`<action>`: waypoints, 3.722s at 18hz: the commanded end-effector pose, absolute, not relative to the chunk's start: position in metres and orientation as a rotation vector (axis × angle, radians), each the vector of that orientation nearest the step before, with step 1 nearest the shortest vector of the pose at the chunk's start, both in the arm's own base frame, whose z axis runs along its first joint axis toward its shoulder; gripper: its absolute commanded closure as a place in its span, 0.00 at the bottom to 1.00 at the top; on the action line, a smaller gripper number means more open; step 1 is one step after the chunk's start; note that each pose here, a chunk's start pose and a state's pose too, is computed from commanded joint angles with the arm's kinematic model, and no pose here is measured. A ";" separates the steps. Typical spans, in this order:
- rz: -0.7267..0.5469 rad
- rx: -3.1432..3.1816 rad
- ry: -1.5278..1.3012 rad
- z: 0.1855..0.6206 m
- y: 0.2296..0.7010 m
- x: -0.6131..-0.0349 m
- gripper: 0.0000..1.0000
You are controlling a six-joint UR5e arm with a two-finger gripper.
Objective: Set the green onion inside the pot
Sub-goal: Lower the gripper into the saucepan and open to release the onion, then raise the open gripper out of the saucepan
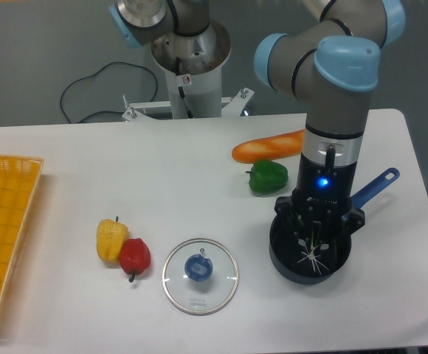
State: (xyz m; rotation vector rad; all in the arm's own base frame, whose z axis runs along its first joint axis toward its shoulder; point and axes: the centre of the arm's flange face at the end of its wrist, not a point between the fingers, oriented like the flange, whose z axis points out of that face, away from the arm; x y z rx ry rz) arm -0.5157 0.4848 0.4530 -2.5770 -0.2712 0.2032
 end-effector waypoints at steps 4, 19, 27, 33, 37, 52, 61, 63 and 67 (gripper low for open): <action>0.196 -2.582 -0.270 0.448 0.485 -0.517 0.85; 0.195 -2.621 -0.150 0.428 0.496 -0.513 0.82; 0.185 -2.666 -0.122 0.407 0.493 -0.513 0.81; 0.182 -2.675 -0.126 0.402 0.493 -0.514 0.81; 0.174 -2.680 -0.128 0.396 0.493 -0.515 0.81; 0.173 -2.691 -0.077 0.391 0.492 -0.512 0.17; 0.116 -2.719 -0.078 0.371 0.486 -0.495 0.00; 0.077 -2.738 -0.056 0.358 0.489 -0.475 0.00; 0.097 -2.795 -0.042 0.353 0.484 -0.460 0.00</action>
